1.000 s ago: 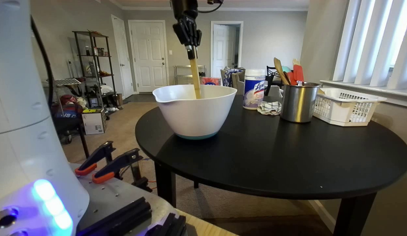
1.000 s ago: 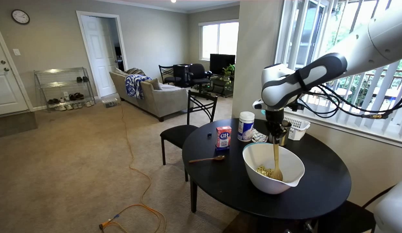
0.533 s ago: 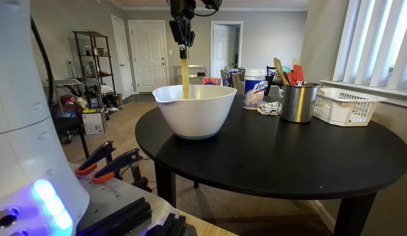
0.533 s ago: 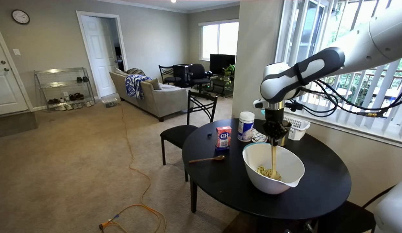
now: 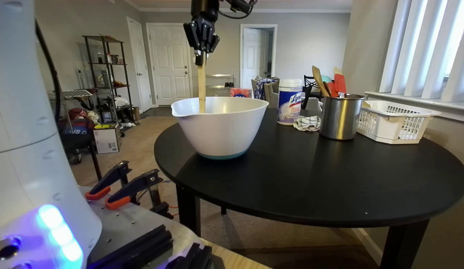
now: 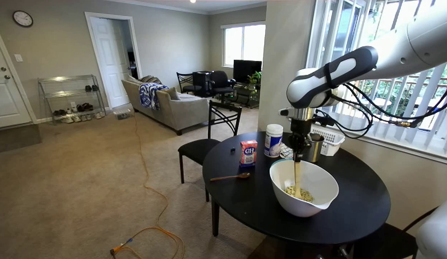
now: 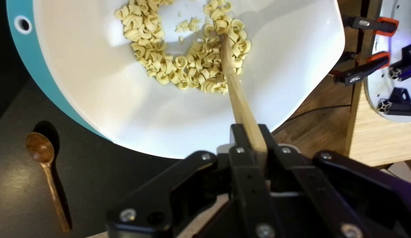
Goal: Stir the white bowl with the wooden spoon
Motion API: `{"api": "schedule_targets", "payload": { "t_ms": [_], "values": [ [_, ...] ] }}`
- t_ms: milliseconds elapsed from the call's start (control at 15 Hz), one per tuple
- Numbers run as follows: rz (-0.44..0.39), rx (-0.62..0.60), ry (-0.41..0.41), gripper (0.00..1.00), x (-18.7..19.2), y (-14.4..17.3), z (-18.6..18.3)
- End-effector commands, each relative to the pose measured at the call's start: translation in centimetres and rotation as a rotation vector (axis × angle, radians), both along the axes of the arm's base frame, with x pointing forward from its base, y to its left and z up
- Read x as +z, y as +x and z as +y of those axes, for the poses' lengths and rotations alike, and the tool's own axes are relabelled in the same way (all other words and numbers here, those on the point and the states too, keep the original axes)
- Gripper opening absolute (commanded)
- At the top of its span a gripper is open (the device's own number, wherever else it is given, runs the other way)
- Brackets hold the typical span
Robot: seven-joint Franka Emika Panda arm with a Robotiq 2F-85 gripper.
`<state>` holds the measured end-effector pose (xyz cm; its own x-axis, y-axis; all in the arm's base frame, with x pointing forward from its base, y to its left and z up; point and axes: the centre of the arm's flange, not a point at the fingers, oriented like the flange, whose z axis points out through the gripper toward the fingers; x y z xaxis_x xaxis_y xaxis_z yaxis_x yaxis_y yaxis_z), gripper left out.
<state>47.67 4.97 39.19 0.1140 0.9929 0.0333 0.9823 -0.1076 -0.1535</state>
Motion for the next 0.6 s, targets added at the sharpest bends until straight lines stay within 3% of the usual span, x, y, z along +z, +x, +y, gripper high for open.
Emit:
{"api": "schedule_targets", "payload": {
  "t_ms": [0,533],
  "values": [
    [-0.032,-0.161,0.002,0.05,-0.6,0.4,0.6],
    [0.003,-0.475,0.013,0.05,-0.7,1.5,0.0]
  ]
}}
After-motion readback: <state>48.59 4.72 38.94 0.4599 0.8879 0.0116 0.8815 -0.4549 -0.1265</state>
